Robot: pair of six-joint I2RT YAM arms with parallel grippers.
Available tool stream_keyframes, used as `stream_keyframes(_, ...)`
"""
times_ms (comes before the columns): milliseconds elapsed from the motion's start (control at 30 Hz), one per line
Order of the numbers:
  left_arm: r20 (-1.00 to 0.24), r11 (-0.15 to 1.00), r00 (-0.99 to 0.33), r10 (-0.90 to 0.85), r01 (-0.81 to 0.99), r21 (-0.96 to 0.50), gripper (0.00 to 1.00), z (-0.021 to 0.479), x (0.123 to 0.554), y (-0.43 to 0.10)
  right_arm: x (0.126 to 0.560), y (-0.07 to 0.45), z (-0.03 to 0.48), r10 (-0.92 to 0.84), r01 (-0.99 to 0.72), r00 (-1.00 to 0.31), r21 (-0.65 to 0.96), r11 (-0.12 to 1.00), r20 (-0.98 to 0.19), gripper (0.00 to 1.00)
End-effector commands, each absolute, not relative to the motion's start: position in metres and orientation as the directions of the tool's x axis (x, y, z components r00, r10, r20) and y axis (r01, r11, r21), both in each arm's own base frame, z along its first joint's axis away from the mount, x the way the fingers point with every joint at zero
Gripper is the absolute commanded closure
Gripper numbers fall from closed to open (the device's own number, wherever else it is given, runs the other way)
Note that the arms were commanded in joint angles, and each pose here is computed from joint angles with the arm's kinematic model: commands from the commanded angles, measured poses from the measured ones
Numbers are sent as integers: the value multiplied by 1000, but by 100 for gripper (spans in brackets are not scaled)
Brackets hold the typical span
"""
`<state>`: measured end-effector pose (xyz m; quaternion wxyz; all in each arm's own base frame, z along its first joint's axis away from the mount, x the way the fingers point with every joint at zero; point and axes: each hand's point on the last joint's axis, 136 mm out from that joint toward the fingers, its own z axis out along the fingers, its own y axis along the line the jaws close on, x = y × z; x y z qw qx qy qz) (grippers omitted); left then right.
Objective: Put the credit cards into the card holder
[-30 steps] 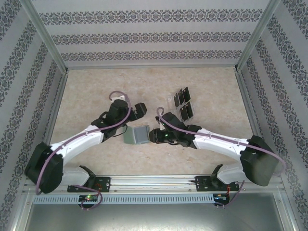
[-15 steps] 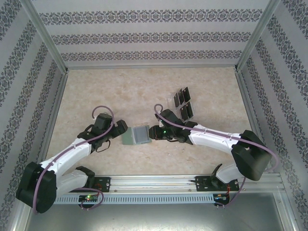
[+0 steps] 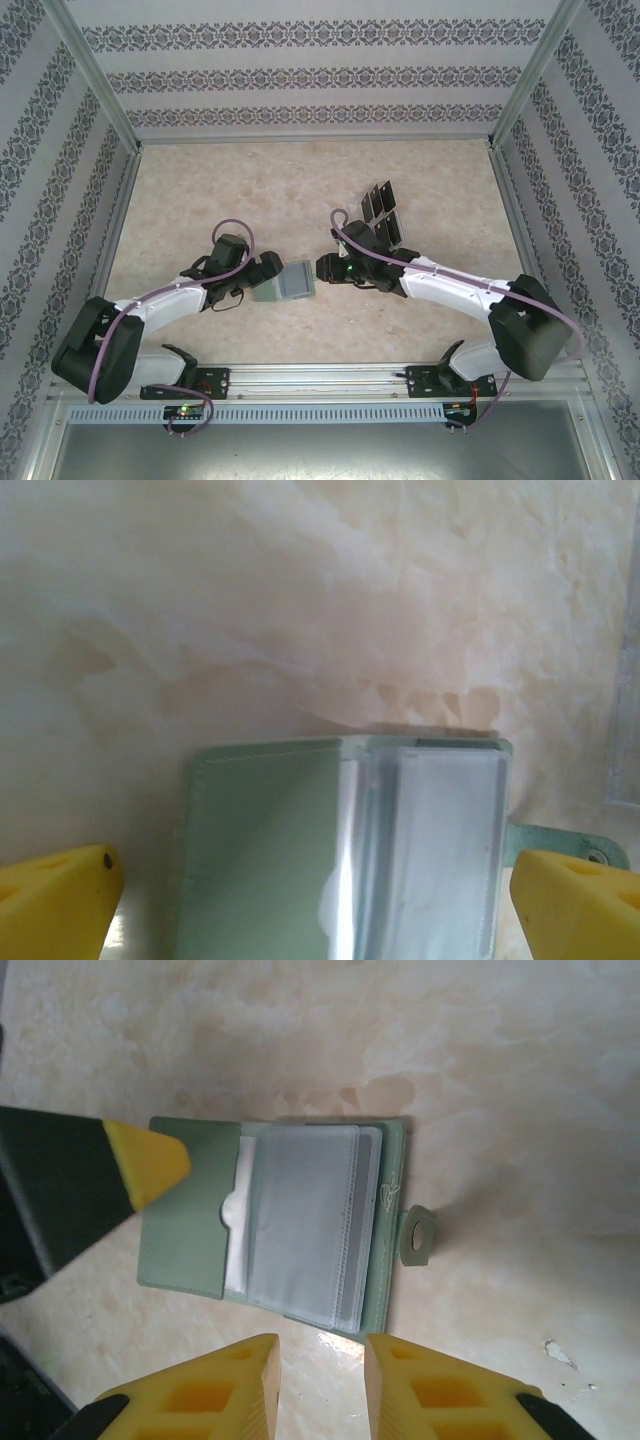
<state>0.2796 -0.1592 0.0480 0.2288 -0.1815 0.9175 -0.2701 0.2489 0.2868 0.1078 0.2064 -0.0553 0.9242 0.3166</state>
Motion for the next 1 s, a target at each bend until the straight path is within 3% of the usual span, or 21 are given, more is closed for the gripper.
stream_keyframes(0, -380, 738, -804, -457, -105, -666, 0, 87, 299, -190, 249, 275, 106, 25, -237, -902, 545, 804, -430, 71)
stream_keyframes(333, -414, 715, -813, -410, -5, -699, 0, 114, 307, -243, 248, 272, 101, 25, -248, -900, 558, 792, -436, 73)
stream_keyframes(633, -391, 738, -847, -360, -2, -675, 0, 77, 311, -280, 242, 271, 100, 57, -253, -892, 599, 760, -449, 78)
stream_keyframes(967, -379, 757, -842, -382, -50, -652, 0, 50, 304, -281, 230, 287, 91, 57, -317, -856, 608, 728, -514, 90)
